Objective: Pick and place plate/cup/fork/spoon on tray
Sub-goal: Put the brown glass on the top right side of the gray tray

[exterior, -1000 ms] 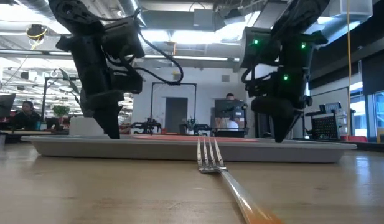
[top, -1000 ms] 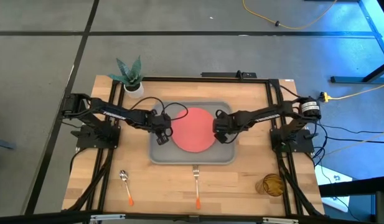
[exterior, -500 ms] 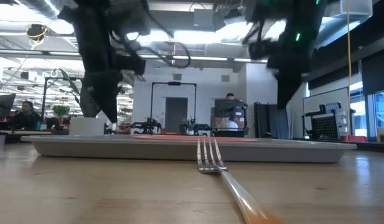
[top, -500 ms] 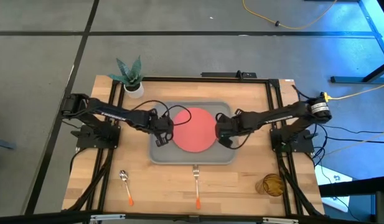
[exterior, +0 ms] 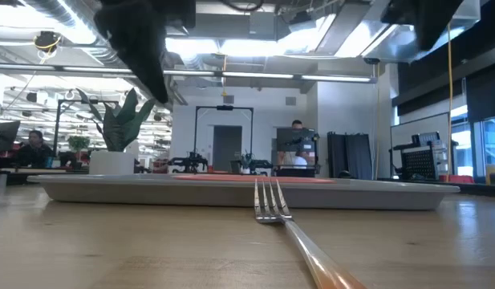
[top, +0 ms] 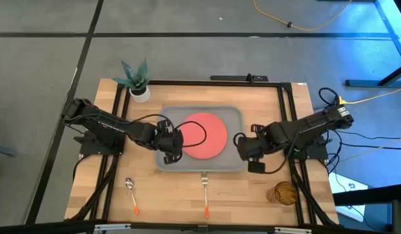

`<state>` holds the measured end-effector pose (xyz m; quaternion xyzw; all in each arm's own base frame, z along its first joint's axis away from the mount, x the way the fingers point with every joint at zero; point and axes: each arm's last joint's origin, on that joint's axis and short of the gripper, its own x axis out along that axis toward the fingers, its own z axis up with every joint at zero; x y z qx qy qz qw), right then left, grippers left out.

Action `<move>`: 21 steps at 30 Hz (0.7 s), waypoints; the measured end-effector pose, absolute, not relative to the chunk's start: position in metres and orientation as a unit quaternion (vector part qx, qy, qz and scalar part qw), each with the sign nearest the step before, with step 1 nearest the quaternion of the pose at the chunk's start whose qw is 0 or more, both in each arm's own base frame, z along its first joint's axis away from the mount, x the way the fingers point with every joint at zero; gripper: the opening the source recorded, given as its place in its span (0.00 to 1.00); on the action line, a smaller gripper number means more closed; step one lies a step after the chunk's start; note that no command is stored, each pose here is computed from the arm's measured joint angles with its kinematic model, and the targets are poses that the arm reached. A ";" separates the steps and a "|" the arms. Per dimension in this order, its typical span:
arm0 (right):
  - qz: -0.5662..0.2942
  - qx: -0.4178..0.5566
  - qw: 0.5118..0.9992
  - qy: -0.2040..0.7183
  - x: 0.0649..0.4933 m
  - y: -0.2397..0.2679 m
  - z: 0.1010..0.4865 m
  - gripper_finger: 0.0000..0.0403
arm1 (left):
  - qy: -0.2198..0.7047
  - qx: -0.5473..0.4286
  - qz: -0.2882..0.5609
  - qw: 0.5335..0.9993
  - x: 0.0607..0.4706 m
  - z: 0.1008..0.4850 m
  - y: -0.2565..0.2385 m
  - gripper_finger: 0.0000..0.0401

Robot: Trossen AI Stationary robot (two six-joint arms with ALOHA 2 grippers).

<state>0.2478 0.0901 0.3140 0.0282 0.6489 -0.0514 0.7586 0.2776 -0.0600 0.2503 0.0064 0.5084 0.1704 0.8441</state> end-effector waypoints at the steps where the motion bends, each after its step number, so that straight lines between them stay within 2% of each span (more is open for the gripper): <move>1: -0.040 0.038 0.759 0.649 0.248 0.091 0.318 0.03 | 0.505 0.008 0.167 0.847 0.278 0.253 -0.063 0.00; 7: -0.039 0.106 0.753 0.648 0.249 0.093 0.326 0.05 | 0.492 0.000 0.155 0.857 0.277 0.261 -0.078 0.00; 18: -0.038 0.097 0.737 0.667 0.244 0.094 0.326 0.06 | 0.485 0.001 0.156 0.861 0.273 0.261 -0.089 0.00; 21: 0.006 0.101 0.718 0.689 0.240 0.096 0.326 0.04 | 0.486 0.002 0.157 0.860 0.273 0.261 -0.089 0.00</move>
